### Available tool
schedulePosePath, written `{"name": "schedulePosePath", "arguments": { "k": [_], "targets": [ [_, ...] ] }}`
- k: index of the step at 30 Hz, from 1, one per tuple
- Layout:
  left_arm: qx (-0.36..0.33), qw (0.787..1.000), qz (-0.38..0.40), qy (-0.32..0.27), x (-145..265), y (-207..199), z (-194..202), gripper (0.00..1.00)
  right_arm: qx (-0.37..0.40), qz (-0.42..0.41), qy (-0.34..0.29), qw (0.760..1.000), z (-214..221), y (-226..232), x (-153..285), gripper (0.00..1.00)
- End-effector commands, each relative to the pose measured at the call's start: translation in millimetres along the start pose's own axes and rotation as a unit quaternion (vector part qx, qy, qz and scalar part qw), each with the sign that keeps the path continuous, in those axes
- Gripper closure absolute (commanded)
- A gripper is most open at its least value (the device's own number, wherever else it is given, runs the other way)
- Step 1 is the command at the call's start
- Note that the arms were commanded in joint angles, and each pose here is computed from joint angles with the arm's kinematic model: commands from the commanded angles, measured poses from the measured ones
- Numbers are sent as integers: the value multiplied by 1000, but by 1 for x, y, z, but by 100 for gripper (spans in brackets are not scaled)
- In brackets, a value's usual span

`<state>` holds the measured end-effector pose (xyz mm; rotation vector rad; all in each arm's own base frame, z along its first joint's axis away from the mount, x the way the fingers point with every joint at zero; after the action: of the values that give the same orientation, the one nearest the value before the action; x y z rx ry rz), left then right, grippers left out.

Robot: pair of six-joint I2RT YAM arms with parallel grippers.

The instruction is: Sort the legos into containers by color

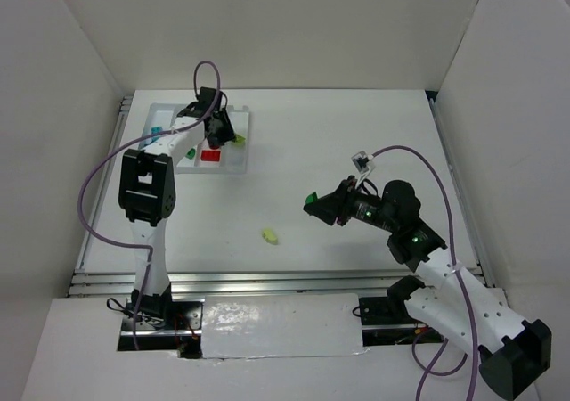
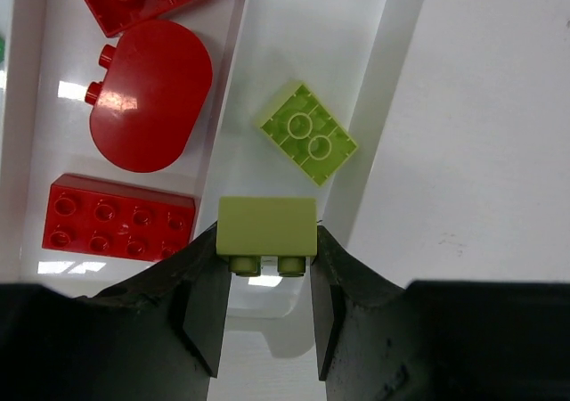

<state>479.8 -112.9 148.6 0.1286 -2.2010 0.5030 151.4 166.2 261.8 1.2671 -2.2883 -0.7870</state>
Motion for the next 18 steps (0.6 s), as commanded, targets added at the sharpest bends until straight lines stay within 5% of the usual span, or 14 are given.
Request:
{"name": "schedulePosePath", "arguments": {
  "k": [1, 4, 11, 18],
  "targets": [
    [-8, 1000, 4, 17, -10, 3, 7, 61, 10, -3, 0, 1000, -2, -2, -3, 100],
    [-6, 1000, 21, 19, -11, 4, 15, 41, 7, -3, 5, 1000, -2, -3, -6, 100],
    [-7, 999, 49, -2, 9, -3, 13, 15, -3, -10, 13, 1000, 1, -6, -9, 100],
    [0, 987, 128, -96, 102, -14, 9, 14, -12, -27, 35, 999, 9, -11, -16, 100]
  ]
}}
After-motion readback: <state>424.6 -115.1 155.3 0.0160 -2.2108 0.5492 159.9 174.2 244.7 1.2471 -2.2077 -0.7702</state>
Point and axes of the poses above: each gripper's point midway between its finger pads, its own x axis back along the fingers, its own y axis along the line the jaws close on, z = x × y, the point moved 8 cm from there along x, back along the fingers
